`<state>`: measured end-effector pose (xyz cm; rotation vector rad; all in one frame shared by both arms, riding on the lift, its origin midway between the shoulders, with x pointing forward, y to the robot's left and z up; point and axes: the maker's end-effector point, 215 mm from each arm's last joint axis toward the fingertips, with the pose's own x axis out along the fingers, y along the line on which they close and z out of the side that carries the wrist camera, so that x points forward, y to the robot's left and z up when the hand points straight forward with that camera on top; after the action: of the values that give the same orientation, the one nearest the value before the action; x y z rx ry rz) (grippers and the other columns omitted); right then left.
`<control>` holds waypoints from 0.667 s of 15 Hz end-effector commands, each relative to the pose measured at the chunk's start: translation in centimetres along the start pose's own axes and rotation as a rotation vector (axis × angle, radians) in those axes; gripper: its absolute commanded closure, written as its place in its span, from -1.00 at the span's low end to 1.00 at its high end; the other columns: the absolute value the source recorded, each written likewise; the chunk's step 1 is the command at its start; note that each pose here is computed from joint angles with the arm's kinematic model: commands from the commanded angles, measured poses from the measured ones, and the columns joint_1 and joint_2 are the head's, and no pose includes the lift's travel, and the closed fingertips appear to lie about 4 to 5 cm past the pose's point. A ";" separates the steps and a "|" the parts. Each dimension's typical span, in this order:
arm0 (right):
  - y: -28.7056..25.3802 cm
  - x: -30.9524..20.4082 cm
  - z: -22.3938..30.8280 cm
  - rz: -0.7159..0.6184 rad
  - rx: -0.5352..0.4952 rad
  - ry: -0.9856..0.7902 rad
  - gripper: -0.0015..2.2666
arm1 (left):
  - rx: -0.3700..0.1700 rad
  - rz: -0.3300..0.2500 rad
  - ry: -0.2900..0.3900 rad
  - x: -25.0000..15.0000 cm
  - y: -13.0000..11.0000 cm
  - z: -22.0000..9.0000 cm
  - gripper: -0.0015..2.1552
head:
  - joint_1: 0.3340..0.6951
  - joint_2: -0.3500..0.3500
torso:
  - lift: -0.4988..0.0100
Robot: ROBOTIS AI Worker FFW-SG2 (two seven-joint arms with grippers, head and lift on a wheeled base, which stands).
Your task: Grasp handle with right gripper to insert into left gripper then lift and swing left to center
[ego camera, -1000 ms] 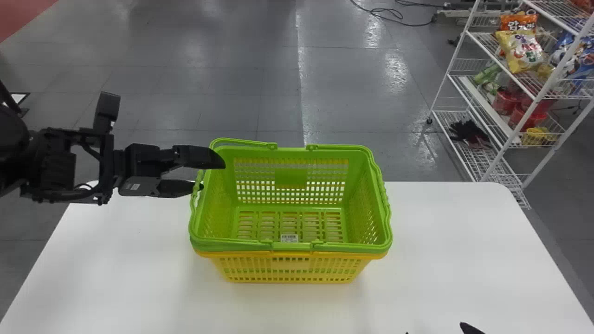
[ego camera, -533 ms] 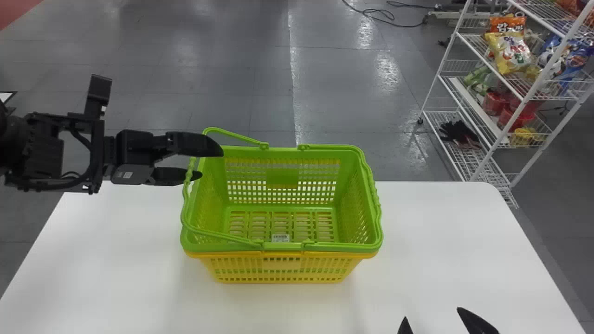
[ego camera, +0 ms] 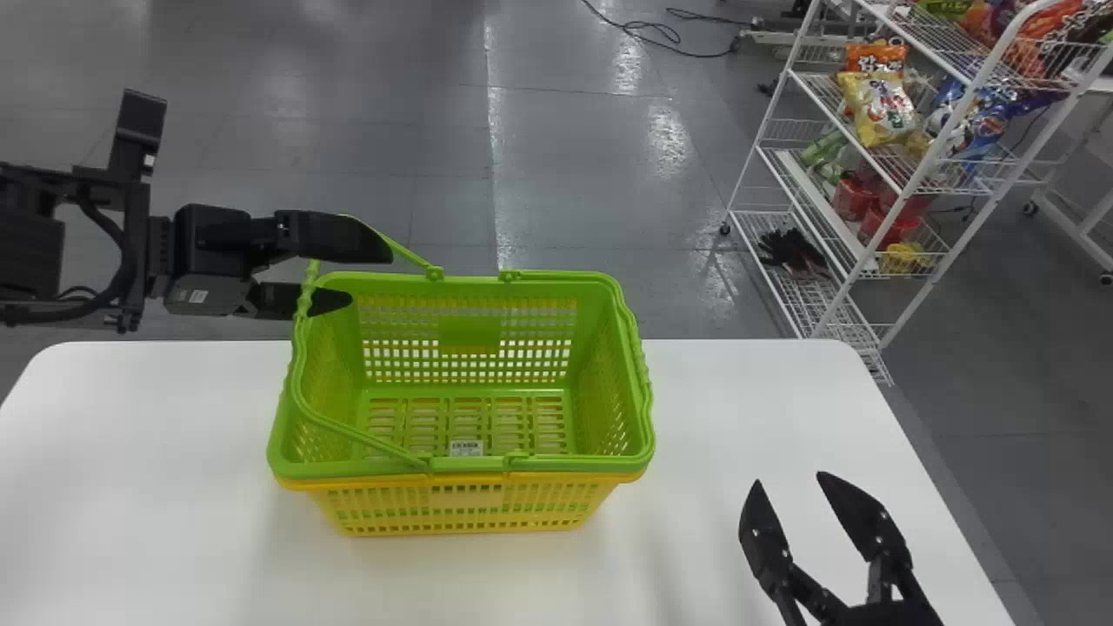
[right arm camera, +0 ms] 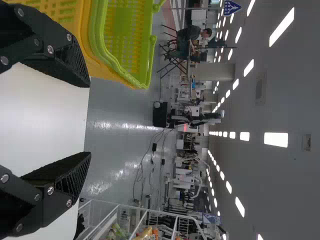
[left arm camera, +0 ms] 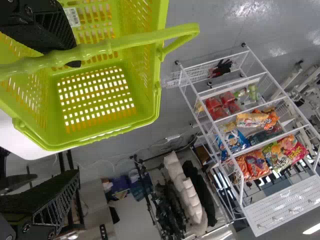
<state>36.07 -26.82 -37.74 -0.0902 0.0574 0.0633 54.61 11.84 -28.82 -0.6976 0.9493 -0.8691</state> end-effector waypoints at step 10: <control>-0.9 6.5 0.7 -0.021 -0.077 0.095 0.91 | 0.069 -0.043 0.059 4.0 -4.4 -0.3 -0.96 | 1.00 -0.66 | 0.60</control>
<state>41.87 -27.56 -37.55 -0.1566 0.1464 0.0367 54.42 6.84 -26.91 -0.6401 0.9501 -0.9504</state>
